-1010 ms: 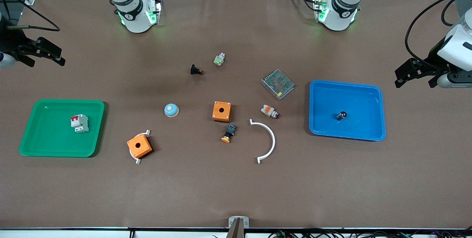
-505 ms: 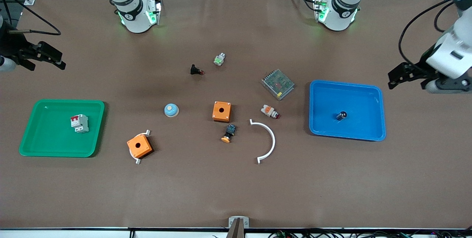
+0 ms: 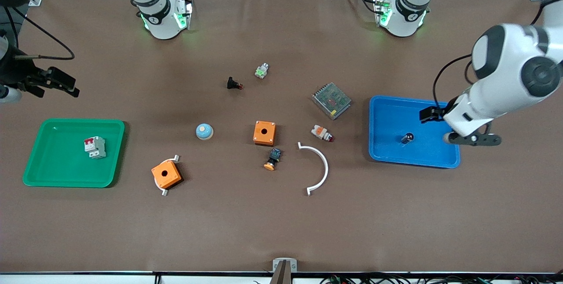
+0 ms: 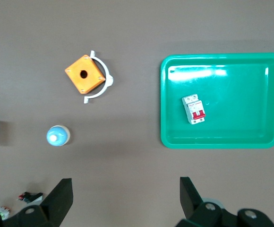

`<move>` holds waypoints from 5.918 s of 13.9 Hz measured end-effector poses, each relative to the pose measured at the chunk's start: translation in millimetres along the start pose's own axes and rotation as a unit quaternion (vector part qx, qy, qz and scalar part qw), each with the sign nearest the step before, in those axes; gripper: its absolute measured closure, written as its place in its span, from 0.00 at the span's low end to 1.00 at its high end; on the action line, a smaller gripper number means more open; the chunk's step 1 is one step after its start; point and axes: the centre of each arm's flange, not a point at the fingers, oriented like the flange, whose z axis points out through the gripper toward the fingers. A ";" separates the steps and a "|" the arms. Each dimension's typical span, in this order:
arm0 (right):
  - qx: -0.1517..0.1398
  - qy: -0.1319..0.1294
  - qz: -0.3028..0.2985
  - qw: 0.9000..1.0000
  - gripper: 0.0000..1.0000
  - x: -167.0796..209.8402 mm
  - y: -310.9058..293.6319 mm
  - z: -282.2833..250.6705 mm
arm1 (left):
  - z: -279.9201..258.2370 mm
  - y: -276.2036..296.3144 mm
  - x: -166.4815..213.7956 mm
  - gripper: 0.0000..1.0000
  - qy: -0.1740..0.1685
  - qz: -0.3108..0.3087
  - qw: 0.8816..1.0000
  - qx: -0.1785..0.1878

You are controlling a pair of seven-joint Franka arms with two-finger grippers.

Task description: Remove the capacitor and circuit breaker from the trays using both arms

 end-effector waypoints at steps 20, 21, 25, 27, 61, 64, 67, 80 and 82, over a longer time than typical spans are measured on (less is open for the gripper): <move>-0.035 -0.106 -0.148 0.983 0.11 66.3 130.3 315.6 | 187.6 -0.9 16.2 0.56 -0.011 0.044 0.999 0.026; -0.032 -0.109 -0.151 0.982 0.14 64.6 134.8 322.7 | 186.6 -0.7 16.9 0.65 -0.009 0.044 0.999 0.026; -0.027 -0.120 -0.158 0.980 0.26 60.8 141.3 339.8 | 158.2 8.2 35.0 0.66 0.020 0.048 0.998 0.024; -0.026 -0.119 -0.169 0.978 0.50 61.6 141.0 340.9 | 125.5 34.1 51.0 0.66 0.042 0.048 0.998 0.022; -0.015 -0.063 0.088 0.994 0.26 62.9 -323.6 348.0 | 138.7 352.3 108.9 0.30 0.160 -0.105 0.973 -0.127; -0.013 -0.062 0.088 0.994 0.00 69.6 -323.6 306.4 | 80.1 315.8 114.1 0.13 0.148 -0.125 0.977 -0.093; -0.010 -0.060 0.096 0.994 0.00 69.1 -306.0 207.2 | 6.2 253.8 114.8 0.00 0.143 -0.136 0.977 -0.073; 0.013 -0.022 0.009 1.000 0.00 8.4 -11.1 -29.1 | -164.1 27.9 10.7 0.00 0.147 -0.045 0.988 -0.005; 0.016 -0.017 0.009 1.000 0.00 -8.8 1.7 -37.4 | -188.0 16.8 -35.6 0.00 0.155 -0.049 0.987 -0.002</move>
